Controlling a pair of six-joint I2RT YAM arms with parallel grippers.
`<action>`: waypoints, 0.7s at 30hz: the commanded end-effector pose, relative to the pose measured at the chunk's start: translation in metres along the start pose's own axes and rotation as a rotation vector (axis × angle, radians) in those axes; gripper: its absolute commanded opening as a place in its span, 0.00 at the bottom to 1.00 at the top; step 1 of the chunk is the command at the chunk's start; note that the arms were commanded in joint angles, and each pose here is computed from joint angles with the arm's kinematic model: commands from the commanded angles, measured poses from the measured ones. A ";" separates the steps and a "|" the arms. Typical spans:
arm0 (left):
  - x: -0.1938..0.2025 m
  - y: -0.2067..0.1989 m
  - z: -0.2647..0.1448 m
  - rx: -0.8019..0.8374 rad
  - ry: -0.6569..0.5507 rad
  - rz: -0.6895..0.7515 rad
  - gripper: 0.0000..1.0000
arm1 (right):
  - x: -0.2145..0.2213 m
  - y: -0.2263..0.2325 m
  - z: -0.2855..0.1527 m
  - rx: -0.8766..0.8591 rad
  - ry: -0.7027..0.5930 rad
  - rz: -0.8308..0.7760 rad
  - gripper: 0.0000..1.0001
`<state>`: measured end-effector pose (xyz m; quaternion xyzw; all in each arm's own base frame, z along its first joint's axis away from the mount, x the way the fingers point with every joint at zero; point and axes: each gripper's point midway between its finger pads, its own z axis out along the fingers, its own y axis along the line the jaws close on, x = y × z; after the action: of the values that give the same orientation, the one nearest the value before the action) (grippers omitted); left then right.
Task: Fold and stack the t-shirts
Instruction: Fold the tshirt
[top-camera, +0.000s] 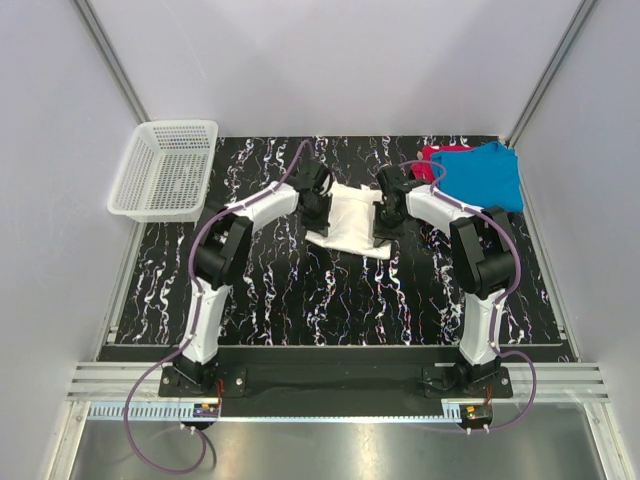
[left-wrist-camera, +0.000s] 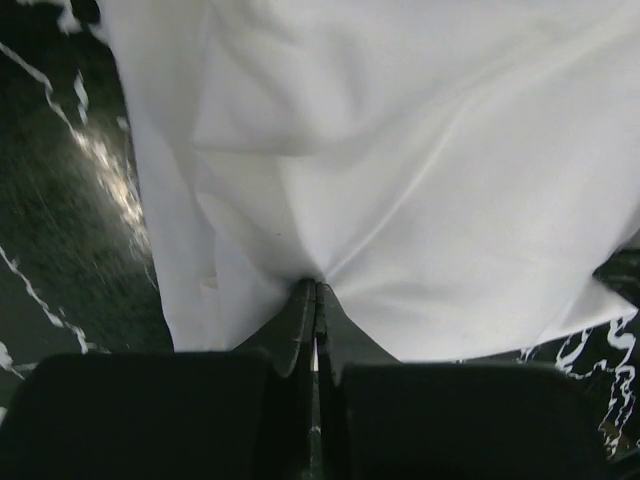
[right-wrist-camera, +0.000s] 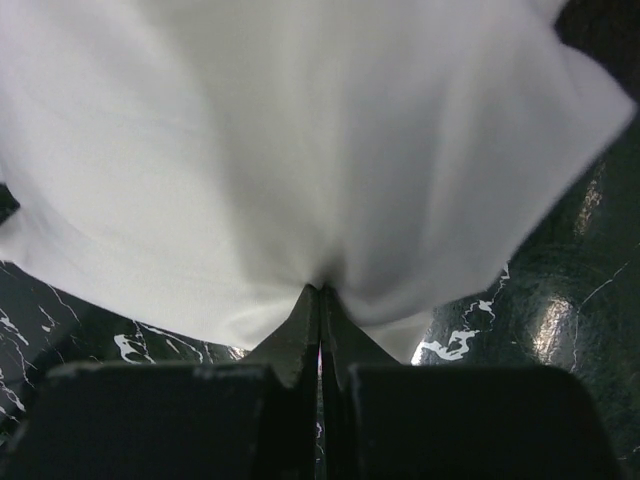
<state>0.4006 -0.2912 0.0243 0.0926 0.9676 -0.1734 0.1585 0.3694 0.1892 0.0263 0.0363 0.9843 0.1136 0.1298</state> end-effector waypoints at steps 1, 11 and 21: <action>0.081 0.019 0.003 -0.088 0.186 -0.006 0.00 | 0.014 0.004 -0.018 -0.013 0.023 -0.008 0.00; 0.136 0.002 -0.026 -0.065 0.228 0.042 0.00 | 0.051 0.014 -0.037 -0.042 0.060 -0.019 0.00; 0.178 -0.021 -0.063 -0.027 0.225 0.053 0.00 | 0.110 0.037 -0.064 -0.074 0.107 -0.034 0.00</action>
<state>0.2506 -0.2766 0.0235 0.1349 0.9738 -0.1615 0.0863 0.2752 0.2075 0.0487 0.0052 0.9887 0.1231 0.0858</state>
